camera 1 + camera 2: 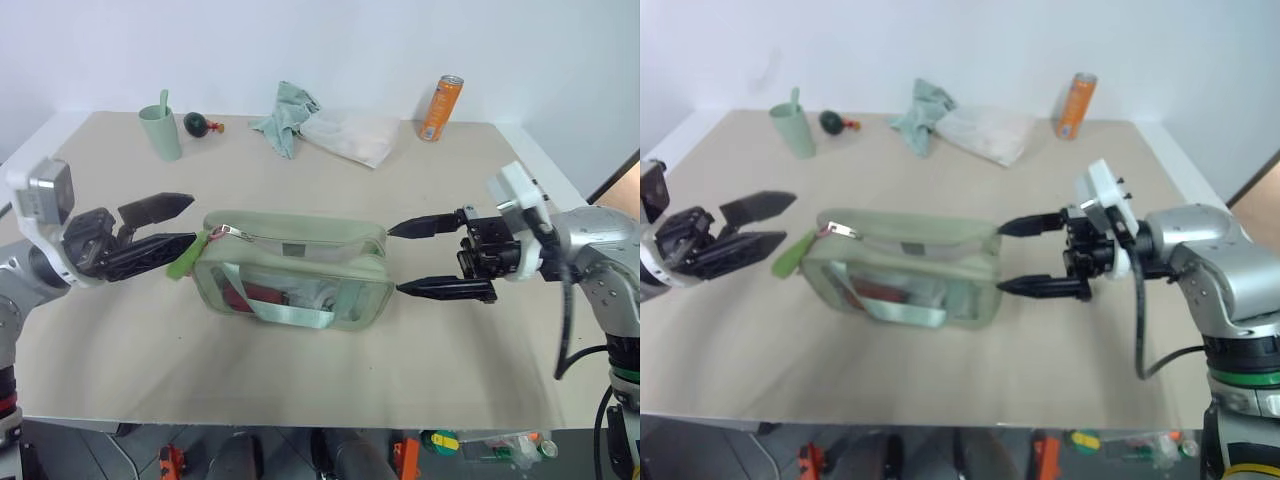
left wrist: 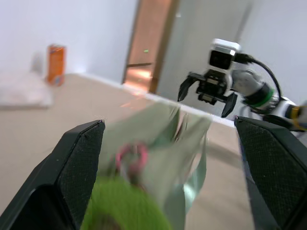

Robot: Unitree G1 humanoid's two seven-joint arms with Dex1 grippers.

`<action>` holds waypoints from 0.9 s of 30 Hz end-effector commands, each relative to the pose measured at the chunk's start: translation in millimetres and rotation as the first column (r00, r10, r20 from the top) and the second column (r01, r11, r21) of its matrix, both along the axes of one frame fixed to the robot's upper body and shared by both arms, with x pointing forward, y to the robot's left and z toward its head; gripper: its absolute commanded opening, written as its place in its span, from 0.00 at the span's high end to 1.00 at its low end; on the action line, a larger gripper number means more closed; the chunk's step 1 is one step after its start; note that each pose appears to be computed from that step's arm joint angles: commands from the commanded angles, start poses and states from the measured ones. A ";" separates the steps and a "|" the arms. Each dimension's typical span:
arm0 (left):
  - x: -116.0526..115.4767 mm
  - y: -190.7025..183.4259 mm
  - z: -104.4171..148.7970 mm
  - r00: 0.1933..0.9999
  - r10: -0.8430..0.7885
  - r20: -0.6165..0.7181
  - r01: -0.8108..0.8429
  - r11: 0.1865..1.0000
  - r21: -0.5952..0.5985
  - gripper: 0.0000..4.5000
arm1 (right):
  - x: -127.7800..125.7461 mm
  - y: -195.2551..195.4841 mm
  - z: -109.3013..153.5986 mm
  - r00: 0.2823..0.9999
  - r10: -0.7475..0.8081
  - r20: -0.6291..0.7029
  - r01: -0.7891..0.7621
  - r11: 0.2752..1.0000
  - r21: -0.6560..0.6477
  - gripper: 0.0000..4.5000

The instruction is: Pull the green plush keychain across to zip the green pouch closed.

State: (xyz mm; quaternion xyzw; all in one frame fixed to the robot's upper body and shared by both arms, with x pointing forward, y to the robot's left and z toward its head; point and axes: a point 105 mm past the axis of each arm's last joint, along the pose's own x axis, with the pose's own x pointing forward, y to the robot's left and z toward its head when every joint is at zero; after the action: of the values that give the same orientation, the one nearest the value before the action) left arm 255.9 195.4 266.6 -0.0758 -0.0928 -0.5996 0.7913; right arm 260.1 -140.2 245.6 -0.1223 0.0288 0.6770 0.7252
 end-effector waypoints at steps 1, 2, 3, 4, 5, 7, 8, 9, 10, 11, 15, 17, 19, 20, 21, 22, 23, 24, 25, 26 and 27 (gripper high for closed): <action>-9.3 -5.9 13.1 0.998 -0.046 0.052 0.045 0.999 0.022 0.00 | -14.6 -0.4 3.7 1.000 0.005 -0.030 -0.005 1.000 0.023 0.01; -10.8 -7.4 13.2 0.997 -0.057 0.053 0.056 0.998 0.029 0.00 | -17.0 -0.9 0.5 0.999 -0.002 -0.043 0.002 1.000 0.014 0.01; -12.0 -8.6 12.9 0.996 -0.067 0.052 0.065 0.997 0.036 0.00 | -19.9 -1.1 -2.9 0.998 -0.004 -0.058 0.004 1.000 0.004 0.01; -12.9 -9.4 12.6 0.996 -0.074 0.052 0.071 0.997 0.041 0.00 | -22.7 -0.9 -5.6 0.997 -0.001 -0.077 0.001 1.000 -0.002 0.01; -13.7 -10.1 12.0 0.995 -0.081 0.050 0.079 0.996 0.047 0.00 | -24.7 0.1 -7.6 0.997 0.000 -0.083 0.000 1.000 -0.004 0.01; -15.3 -12.2 10.4 0.994 -0.096 0.047 0.093 0.994 0.059 0.00 | -26.7 2.8 -12.8 0.996 -0.004 -0.084 0.003 1.000 -0.013 0.01; -15.8 -13.9 8.6 0.994 -0.104 0.044 0.101 0.993 0.069 0.00 | -26.0 4.9 -15.6 0.998 -0.009 -0.068 0.008 1.000 -0.016 0.01; -16.4 -15.6 6.4 0.993 -0.112 0.042 0.108 0.991 0.078 0.00 | -24.3 6.9 -18.3 0.998 -0.018 -0.060 0.017 1.000 -0.017 0.01; -16.9 -16.9 4.7 0.992 -0.118 0.039 0.115 0.990 0.084 0.00 | -22.0 8.6 -20.6 0.998 -0.030 -0.058 0.029 0.999 -0.016 0.01; -17.1 -17.6 3.7 0.992 -0.122 0.038 0.118 0.989 0.087 0.00 | -20.4 9.6 -21.9 0.998 -0.038 -0.057 0.038 0.999 -0.014 0.01; -17.4 -20.7 -1.0 0.991 -0.131 0.028 0.127 0.987 0.093 0.00 | -15.5 17.7 -22.0 0.999 -0.047 -0.021 0.048 0.999 0.022 0.01; -17.1 -21.7 -2.5 0.991 -0.131 0.023 0.129 0.988 0.089 0.00 | -13.1 21.3 -21.6 0.999 -0.053 -0.005 0.053 0.998 0.035 0.01; -16.5 -22.8 -4.8 0.992 -0.127 0.017 0.125 0.989 0.082 0.00 | -11.5 25.2 -21.8 0.999 -0.051 0.013 0.050 0.998 0.048 0.01; -16.3 -23.0 -5.3 0.992 -0.124 0.016 0.122 0.989 0.078 0.00 | -10.9 26.3 -21.7 0.999 -0.051 0.011 0.050 0.997 0.058 0.01; -16.1 -23.1 -5.2 0.993 -0.121 0.016 0.120 0.990 0.073 0.00 | -10.8 27.1 -21.2 0.999 -0.049 0.011 0.048 0.997 0.067 0.01; -15.7 -23.0 -5.0 0.993 -0.117 0.015 0.115 0.991 0.066 0.00 | -10.1 27.8 -21.1 0.999 -0.051 0.016 0.050 0.996 0.072 0.06; -15.5 -22.9 -4.8 0.994 -0.113 0.015 0.111 0.992 0.060 0.00 | -9.9 28.4 -21.5 0.999 -0.051 0.014 0.049 0.996 0.075 0.13; -15.2 -22.6 -4.4 0.994 -0.108 0.016 0.107 0.993 0.051 0.00 | -10.0 28.9 -21.8 0.999 -0.048 0.011 0.047 0.996 0.080 0.21; -14.9 -22.3 -4.1 0.995 -0.103 0.016 0.102 0.994 0.043 0.00 | -10.6 29.5 -22.4 0.999 -0.043 0.010 0.042 0.996 0.081 0.27; -14.5 -21.8 -3.4 0.995 -0.096 0.018 0.095 0.995 0.034 0.00 | -11.3 29.9 -23.2 0.999 -0.039 0.009 0.038 0.996 0.082 0.35; -14.1 -21.2 -2.7 0.996 -0.088 0.020 0.088 0.996 0.026 0.00 | -11.9 30.0 -23.5 0.999 -0.035 0.009 0.035 0.996 0.083 0.43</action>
State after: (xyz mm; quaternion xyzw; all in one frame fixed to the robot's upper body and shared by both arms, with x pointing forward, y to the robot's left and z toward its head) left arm 246.4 172.7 253.1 -0.0737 -0.0628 -0.6379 0.7640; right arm 253.5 -115.4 218.6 -0.0870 0.0117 0.6522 0.7530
